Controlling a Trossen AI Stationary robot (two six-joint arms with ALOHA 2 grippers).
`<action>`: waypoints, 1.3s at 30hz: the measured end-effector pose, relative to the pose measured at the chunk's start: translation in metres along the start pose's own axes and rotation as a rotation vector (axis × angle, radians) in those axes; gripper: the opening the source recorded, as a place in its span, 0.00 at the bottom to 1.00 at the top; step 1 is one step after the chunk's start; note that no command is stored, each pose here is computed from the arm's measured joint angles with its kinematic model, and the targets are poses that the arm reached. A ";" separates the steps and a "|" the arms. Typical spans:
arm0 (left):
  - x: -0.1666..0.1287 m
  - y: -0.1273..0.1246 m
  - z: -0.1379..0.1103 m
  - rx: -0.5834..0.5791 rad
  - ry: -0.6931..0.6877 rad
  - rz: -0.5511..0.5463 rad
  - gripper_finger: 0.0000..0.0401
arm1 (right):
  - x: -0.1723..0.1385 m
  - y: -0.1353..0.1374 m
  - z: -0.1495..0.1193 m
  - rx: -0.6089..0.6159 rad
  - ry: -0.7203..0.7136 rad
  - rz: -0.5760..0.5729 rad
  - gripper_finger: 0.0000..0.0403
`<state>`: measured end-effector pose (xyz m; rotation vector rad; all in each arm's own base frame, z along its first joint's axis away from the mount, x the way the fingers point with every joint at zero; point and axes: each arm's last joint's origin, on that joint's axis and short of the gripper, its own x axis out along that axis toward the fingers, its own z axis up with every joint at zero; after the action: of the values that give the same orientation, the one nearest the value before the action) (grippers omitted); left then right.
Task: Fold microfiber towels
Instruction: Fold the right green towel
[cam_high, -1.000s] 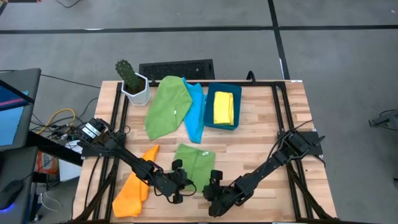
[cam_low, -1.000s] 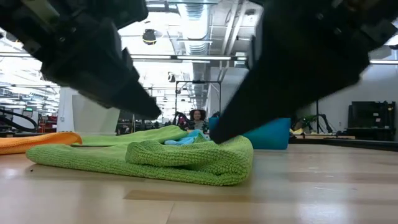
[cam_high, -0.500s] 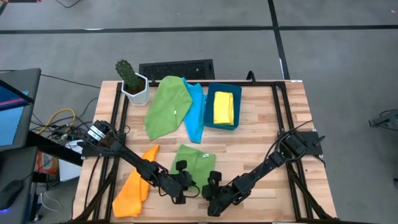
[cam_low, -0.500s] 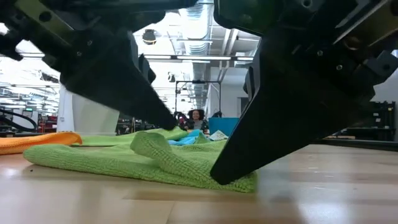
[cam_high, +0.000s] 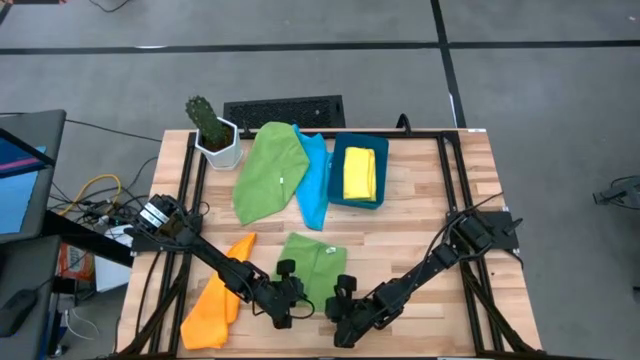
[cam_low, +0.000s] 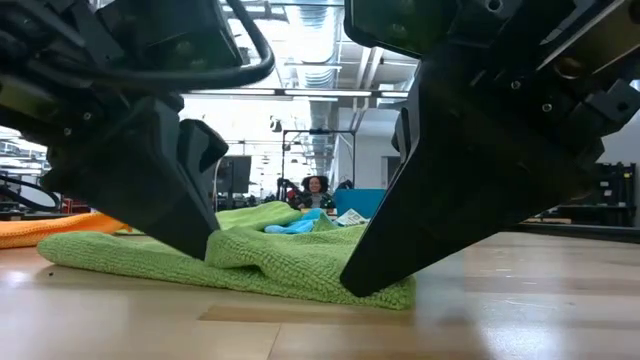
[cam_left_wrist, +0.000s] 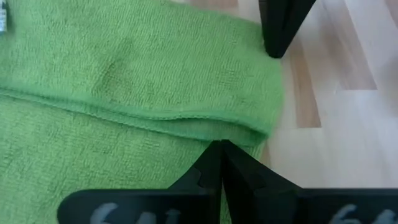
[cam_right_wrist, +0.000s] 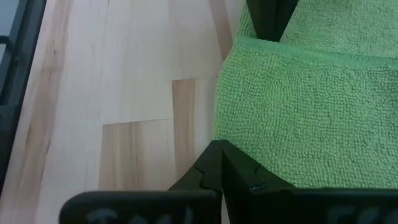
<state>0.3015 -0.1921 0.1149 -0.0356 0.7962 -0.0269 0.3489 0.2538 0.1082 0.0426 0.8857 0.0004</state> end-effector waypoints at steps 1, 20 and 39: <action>0.000 0.000 0.000 0.000 -0.001 -0.001 0.00 | -0.002 0.000 0.001 -0.001 0.000 0.000 0.07; -0.037 -0.012 0.037 -0.118 -0.338 0.042 0.00 | -0.038 -0.052 0.025 -0.075 -0.090 -0.309 0.04; 0.016 -0.012 -0.004 -0.140 -0.112 -0.037 0.00 | -0.019 -0.116 0.027 0.008 -0.064 -0.262 0.04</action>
<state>0.3096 -0.2049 0.1015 -0.1824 0.6840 -0.0039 0.3560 0.1368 0.1354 -0.0653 0.8221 -0.2478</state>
